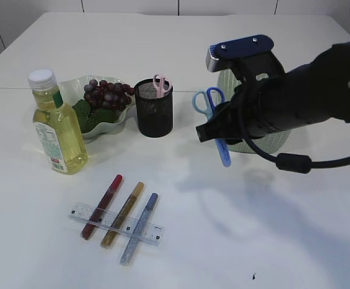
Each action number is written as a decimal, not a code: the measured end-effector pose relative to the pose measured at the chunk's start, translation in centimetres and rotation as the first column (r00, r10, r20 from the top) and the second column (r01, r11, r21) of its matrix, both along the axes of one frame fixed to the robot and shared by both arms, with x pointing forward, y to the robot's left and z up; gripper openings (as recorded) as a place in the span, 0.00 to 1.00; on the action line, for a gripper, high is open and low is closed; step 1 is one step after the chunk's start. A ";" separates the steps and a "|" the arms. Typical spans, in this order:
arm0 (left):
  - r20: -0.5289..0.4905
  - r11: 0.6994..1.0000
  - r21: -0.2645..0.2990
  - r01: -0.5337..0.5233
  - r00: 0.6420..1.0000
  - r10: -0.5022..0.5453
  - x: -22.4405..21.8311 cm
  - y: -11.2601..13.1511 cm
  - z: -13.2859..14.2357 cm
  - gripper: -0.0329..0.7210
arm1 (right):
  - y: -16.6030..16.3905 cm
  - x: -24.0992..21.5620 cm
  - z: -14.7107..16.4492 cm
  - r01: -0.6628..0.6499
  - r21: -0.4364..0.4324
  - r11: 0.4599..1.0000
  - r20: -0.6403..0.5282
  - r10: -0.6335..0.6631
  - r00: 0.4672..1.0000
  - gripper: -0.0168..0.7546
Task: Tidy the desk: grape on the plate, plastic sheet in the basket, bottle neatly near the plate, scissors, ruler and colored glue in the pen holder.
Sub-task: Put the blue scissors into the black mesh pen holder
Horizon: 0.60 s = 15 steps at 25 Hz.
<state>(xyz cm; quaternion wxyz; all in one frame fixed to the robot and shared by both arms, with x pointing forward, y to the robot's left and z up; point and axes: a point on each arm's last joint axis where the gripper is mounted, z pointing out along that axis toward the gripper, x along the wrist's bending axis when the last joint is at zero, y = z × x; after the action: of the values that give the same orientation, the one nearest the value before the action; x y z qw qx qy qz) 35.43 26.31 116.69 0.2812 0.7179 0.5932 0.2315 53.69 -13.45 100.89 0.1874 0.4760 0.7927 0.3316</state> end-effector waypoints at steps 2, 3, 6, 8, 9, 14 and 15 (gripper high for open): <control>0.000 1.000 0.000 0.000 1.000 0.000 0.0 0.0 0.0 0.39 | 0.2 0.4 0.5 0.001 0.031 1.000 0.059 -0.003 0.998 0.30; 0.000 1.000 0.000 0.000 1.000 0.000 0.0 0.0 0.0 0.39 | 0.3 0.6 0.8 0.001 0.047 0.999 0.090 -0.006 0.996 0.30; 0.005 1.000 -0.002 0.001 1.000 -0.001 0.0 0.0 0.0 0.38 | 0.8 1.5 1.8 -0.001 0.084 0.996 0.159 -0.012 0.987 0.30; 0.007 1.000 -0.003 0.001 1.000 -0.001 0.0 0.0 0.0 0.38 | 1.2 2.4 2.1 -0.004 0.096 0.995 0.186 -0.014 0.982 0.30; 0.007 1.000 -0.003 0.001 1.000 -0.001 0.0 0.0 0.0 0.38 | 1.5 2.9 2.2 -0.005 0.101 0.995 0.195 -0.015 0.981 0.30; 0.011 1.000 -0.005 0.002 1.000 -0.002 0.1 0.0 0.1 0.38 | 2.9 5.6 2.5 -0.020 0.120 0.993 0.268 -0.013 0.963 0.30; 0.012 1.000 -0.005 0.002 1.000 -0.002 0.1 0.0 0.1 0.38 | 3.2 6.1 2.6 -0.022 0.129 0.991 0.285 -0.015 0.958 0.30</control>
<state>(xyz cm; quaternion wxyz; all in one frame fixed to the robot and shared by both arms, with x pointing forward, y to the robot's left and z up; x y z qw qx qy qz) 35.51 26.26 116.77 0.2866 0.7166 0.5913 0.2339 59.75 -10.25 103.46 0.2676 0.4331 0.7347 0.4483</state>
